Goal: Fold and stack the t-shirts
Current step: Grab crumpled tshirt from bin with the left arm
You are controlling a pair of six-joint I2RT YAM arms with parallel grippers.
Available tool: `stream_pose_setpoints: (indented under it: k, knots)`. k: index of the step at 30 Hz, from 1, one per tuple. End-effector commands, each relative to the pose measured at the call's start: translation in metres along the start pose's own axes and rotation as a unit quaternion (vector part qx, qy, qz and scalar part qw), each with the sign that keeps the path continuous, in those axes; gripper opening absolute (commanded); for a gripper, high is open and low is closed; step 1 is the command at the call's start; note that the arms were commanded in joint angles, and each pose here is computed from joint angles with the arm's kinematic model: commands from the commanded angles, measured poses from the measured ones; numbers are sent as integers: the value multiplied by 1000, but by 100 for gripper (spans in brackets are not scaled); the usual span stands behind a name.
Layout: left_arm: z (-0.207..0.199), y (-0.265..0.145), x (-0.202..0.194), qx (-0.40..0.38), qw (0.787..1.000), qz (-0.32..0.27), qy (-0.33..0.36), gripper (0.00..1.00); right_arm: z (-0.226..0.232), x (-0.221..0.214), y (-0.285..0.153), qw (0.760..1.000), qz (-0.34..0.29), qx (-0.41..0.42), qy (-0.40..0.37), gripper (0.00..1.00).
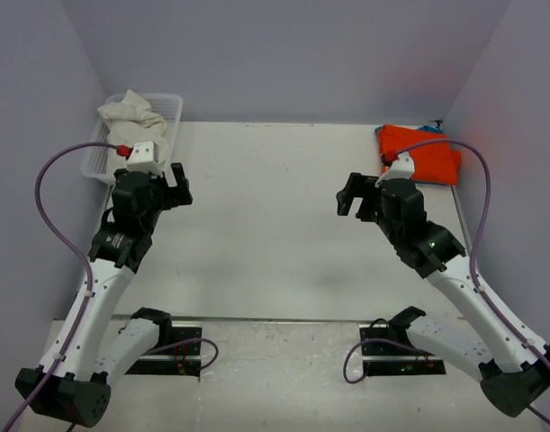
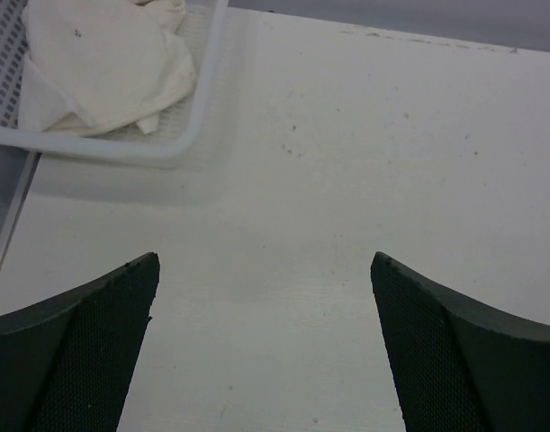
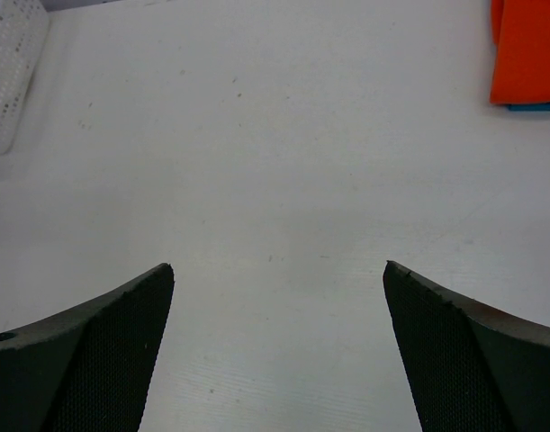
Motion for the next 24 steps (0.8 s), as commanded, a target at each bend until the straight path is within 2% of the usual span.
stream_pose_setpoints:
  k: [1, 4, 5, 7, 8, 12, 13, 15, 16, 17, 19, 22, 24]
  knots:
    - [5, 14, 16, 62, 998, 1, 15, 100, 4, 5, -7, 1000, -7, 15, 0, 99]
    - [8, 48, 30, 128, 990, 38, 50, 100, 9, 7, -13, 999, -1, 32, -1, 99]
    - [7, 72, 41, 151, 985, 57, 60, 100, 10, 7, -14, 999, 0, 36, -1, 99]
    - [15, 94, 49, 182, 978, 94, 49, 100, 15, 9, -20, 999, 3, 54, 0, 99]
    - [20, 118, 58, 182, 977, 103, 40, 100, 18, 8, -23, 998, 6, 66, -3, 99]
    - [29, 170, 71, 183, 976, 118, 30, 98, 22, 6, -36, 995, 16, 95, -4, 99]
    - [37, 179, 87, 192, 976, 101, 20, 97, 23, 5, -38, 994, 21, 103, -4, 99]
    - [48, 211, 77, 199, 972, 127, 17, 96, 23, 1, -42, 993, 33, 111, -3, 99]
    - [55, 218, 94, 198, 974, 106, 5, 96, 22, 1, -44, 993, 36, 115, -3, 99]
    - [68, 239, 83, 200, 972, 125, -1, 95, 23, 0, -46, 992, 41, 122, -3, 99]
    - [81, 263, 83, 205, 971, 122, 0, 91, 22, -2, -48, 991, 53, 120, -6, 99]
    - [99, 291, 79, 232, 964, 124, 21, 90, 22, -5, -50, 990, 72, 123, -10, 99]
    - [110, 301, 72, 236, 963, 130, 12, 90, 21, -8, -52, 989, 86, 122, -14, 99]
Point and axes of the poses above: each gripper's point midway between its finger pads, its own y axis out along the fingers, its own z axis along the line the jaws close on, x = y × z, the point moved 10 cm from there along -y, back along the fingers, and after that the axes turned 6 degrees about y, right-handed, at the moved point
